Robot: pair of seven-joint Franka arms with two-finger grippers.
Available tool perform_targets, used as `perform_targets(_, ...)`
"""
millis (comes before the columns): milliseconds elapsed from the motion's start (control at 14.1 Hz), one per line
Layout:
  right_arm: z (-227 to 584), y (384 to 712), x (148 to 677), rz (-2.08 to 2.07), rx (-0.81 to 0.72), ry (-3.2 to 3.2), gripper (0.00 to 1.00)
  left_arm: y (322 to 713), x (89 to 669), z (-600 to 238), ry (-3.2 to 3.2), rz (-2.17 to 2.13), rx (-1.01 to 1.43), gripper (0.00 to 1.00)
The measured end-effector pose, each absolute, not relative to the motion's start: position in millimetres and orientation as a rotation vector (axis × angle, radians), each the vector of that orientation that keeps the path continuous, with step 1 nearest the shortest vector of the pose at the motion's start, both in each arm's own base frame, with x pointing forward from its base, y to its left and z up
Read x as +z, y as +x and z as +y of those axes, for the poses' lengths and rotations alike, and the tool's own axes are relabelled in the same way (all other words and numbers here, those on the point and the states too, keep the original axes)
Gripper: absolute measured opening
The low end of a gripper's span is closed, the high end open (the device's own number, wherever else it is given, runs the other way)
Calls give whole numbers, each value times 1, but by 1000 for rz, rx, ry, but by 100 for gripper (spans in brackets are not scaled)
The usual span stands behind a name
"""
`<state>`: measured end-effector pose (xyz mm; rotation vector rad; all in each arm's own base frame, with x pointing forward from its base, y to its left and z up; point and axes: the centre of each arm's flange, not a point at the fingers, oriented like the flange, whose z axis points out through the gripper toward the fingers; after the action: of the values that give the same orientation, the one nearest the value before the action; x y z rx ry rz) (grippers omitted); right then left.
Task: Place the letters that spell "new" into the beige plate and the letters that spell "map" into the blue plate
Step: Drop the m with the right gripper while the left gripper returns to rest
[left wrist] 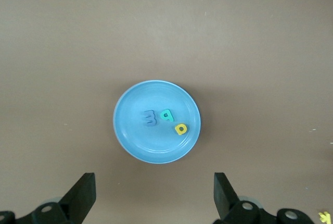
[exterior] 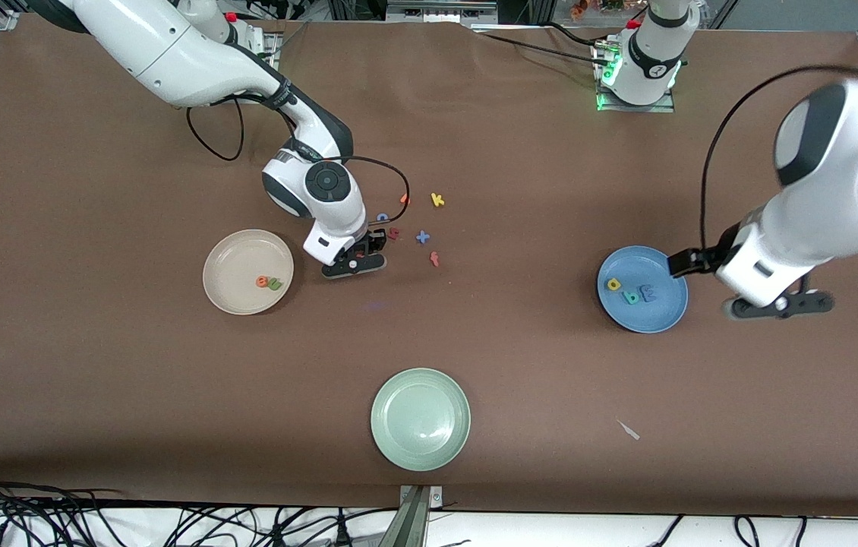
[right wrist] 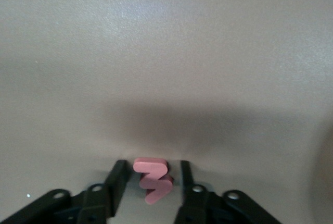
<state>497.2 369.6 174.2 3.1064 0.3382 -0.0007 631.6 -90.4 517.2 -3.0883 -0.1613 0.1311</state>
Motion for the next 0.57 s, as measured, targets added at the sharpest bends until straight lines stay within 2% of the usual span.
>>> perform_targets(71, 370, 497, 175, 339, 2, 3107, 37, 625, 542, -91, -3086, -165, 79, 100)
perform_targets(142, 370, 497, 175, 341, 2, 3107, 37, 619, 566, -92, -3083, -168, 24, 100)
perform_targets(283, 371, 497, 175, 342, 5, 3107, 27, 599, 608, -96, -3103, -183, -45, 100)
perform_targets(425, 370, 501, 178, 341, 15, 3104, 27, 575, 645, -95, -3125, -215, -98, 100)
perform_targets(567, 361, 521, 191, 353, 0, 3051, 27, 554, 666, -86, -3109, -184, -123, 100)
